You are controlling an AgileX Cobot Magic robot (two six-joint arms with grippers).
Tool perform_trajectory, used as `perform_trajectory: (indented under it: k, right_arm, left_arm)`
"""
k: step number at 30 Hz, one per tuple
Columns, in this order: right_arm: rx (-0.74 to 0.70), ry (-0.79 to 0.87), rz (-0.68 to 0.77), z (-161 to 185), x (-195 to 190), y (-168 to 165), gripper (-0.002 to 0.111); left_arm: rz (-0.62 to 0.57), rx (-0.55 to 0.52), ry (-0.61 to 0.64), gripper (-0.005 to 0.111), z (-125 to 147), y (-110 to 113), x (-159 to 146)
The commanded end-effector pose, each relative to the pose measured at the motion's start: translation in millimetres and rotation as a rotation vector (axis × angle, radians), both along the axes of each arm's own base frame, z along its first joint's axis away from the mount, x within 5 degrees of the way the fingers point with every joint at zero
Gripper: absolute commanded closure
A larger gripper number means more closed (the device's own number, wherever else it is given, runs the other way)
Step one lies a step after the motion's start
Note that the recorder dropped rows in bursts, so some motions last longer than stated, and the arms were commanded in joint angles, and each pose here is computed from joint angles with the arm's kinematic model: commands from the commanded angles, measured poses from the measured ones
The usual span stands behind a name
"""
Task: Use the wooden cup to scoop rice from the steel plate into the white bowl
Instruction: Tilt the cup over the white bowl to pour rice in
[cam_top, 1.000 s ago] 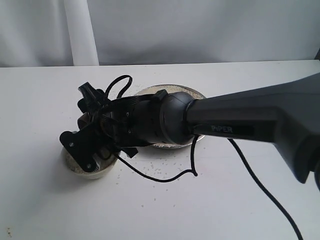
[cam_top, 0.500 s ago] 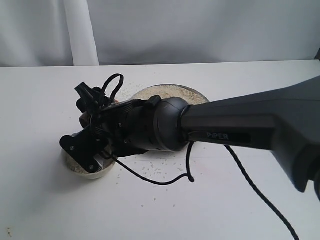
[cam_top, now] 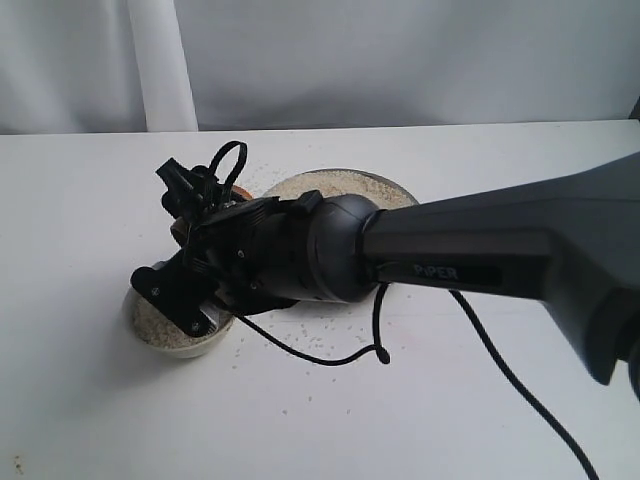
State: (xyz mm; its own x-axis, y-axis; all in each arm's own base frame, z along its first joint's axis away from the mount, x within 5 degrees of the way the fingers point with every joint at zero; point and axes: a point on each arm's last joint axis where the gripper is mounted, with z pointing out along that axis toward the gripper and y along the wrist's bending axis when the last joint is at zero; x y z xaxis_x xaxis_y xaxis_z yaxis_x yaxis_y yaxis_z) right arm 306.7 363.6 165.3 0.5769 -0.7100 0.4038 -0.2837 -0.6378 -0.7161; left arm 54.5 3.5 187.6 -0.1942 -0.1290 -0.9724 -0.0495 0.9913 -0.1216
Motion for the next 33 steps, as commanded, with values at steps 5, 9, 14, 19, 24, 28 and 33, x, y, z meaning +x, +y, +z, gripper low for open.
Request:
perform_trajectory:
  k: [5, 9, 14, 19, 24, 28, 33]
  right_arm:
    - [-0.051, -0.082, 0.074, 9.5, -12.0, 12.0, 0.108]
    - [-0.094, -0.139, 0.104, 12.5, -18.6, 17.4, 0.108]
    - [-0.112, -0.161, 0.094, 13.7, -18.0, 16.4, 0.108]
    - [-0.115, -0.169, 0.107, 14.1, -19.5, 18.0, 0.108]
    - [-0.117, -0.172, 0.109, 14.3, -19.4, 18.1, 0.108]
    - [-0.118, -0.174, 0.11, 14.4, -19.3, 18.2, 0.108]
    - [-0.124, -0.184, 0.12, 15.0, -20.0, 19.1, 0.108]
  left_arm:
    - [-0.007, -0.01, -0.006, 0.107, 0.1, -0.6, 0.2]
    - [-0.007, -0.01, -0.006, 0.107, 0.1, -0.6, 0.2]
    - [-0.007, -0.01, -0.006, 0.107, 0.1, -0.6, 0.2]
    - [-0.007, -0.01, -0.006, 0.107, 0.1, -0.6, 0.2]
    - [-0.007, -0.01, -0.006, 0.107, 0.1, -0.6, 0.2]
    - [-0.007, -0.01, -0.006, 0.107, 0.1, -0.6, 0.2]
    - [-0.007, -0.01, -0.006, 0.107, 0.1, -0.6, 0.2]
